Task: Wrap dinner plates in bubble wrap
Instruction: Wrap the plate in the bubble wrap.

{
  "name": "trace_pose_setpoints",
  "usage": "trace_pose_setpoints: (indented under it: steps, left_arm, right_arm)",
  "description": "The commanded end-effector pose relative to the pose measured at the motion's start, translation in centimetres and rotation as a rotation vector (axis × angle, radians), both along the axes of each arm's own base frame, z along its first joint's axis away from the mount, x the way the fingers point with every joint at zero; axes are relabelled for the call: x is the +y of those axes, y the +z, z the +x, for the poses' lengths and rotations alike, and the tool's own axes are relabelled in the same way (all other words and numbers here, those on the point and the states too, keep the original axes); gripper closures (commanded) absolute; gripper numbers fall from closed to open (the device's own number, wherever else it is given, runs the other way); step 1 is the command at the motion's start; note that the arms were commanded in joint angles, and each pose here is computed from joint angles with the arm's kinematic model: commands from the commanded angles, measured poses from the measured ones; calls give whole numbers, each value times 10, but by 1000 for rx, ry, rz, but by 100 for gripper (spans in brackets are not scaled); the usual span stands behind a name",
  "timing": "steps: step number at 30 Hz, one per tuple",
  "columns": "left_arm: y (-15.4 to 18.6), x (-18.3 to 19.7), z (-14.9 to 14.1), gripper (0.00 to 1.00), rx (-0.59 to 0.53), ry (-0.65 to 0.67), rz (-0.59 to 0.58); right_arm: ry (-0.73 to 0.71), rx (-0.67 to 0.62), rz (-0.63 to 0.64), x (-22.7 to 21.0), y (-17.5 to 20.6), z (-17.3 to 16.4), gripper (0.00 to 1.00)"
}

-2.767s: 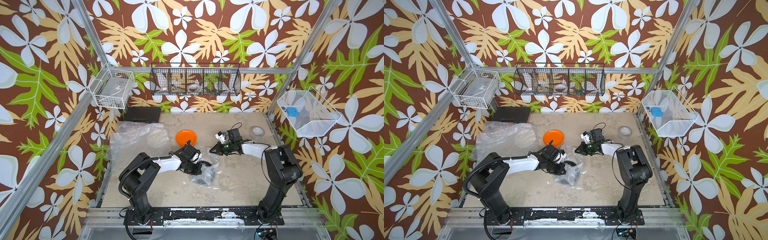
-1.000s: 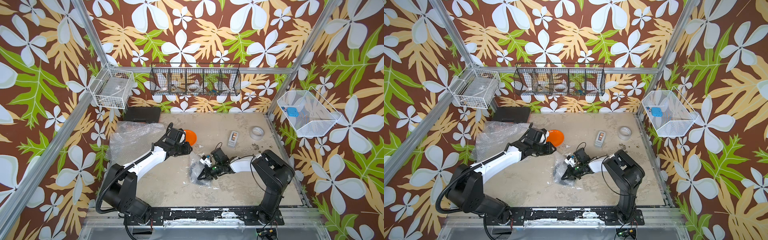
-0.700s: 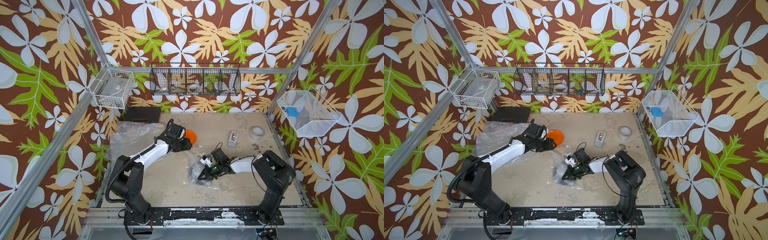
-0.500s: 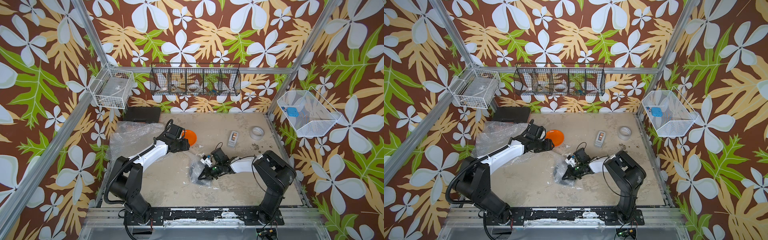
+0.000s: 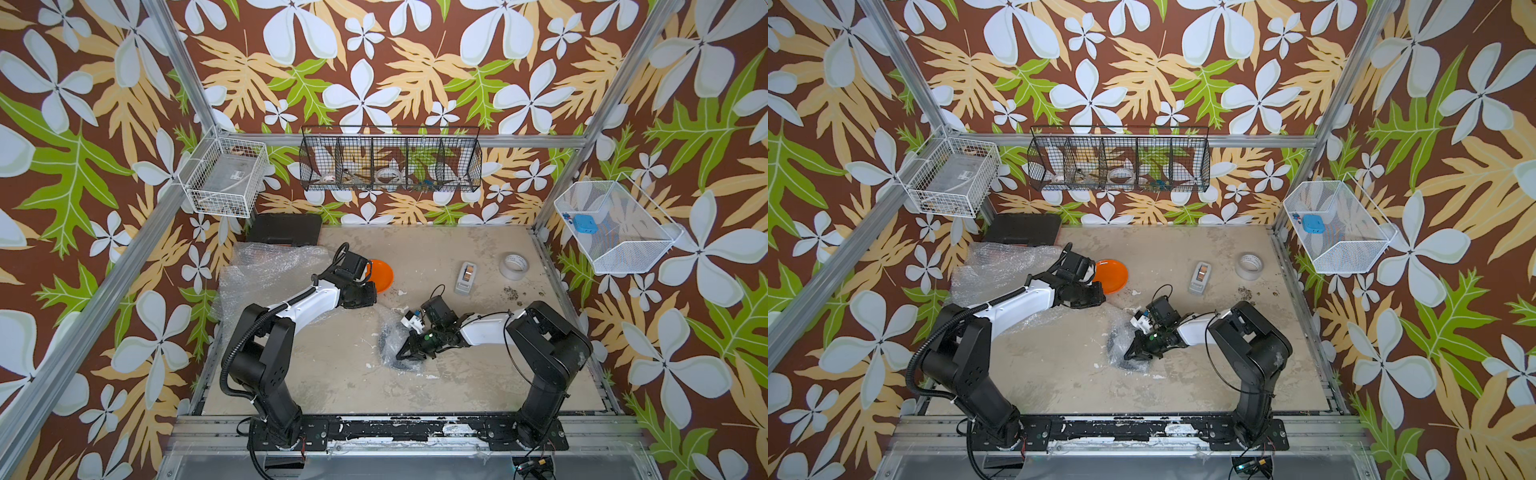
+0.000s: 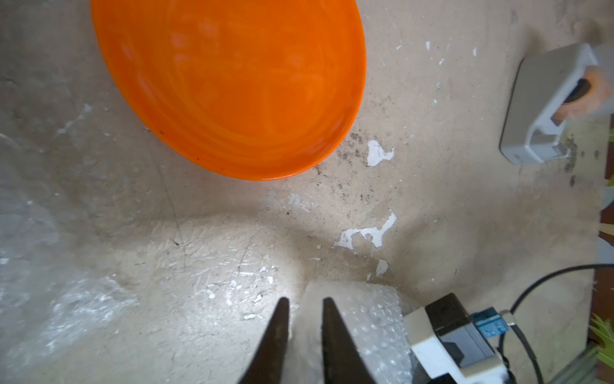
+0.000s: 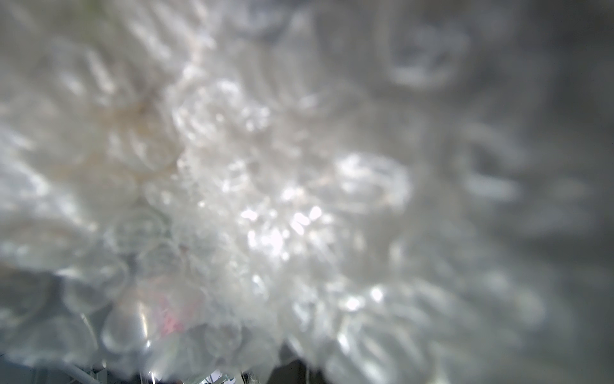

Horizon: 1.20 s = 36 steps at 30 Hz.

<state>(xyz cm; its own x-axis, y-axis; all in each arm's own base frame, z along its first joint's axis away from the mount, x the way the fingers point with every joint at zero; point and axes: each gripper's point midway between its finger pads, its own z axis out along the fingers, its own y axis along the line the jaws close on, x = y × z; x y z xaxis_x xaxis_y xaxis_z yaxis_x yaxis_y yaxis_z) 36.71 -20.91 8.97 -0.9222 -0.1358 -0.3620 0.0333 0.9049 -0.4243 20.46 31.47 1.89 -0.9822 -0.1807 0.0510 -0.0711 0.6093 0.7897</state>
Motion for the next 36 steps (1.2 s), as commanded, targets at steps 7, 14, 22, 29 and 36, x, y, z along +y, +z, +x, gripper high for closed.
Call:
trace_pose_setpoints:
  steps: [7,14,22,29,36]
  left_arm:
    - [39,-60,-7,100,13,-202,-193]
    - [16,-74,-68,100,123,-253,-266]
    - [-28,-82,-97,100,212,-223,-407]
    - [-80,-57,-95,100,264,-170,-198]
    - [-111,-27,-106,100,300,-177,-19]
  right_arm:
    - [-151,-14,-121,-7,-14,33,100]
    - [-240,-20,-95,-4,-14,56,100]
    - [-241,-14,-84,-6,-14,51,100]
    - [-178,-85,-80,-3,9,54,97]
    - [-165,-124,-94,-23,44,53,69]
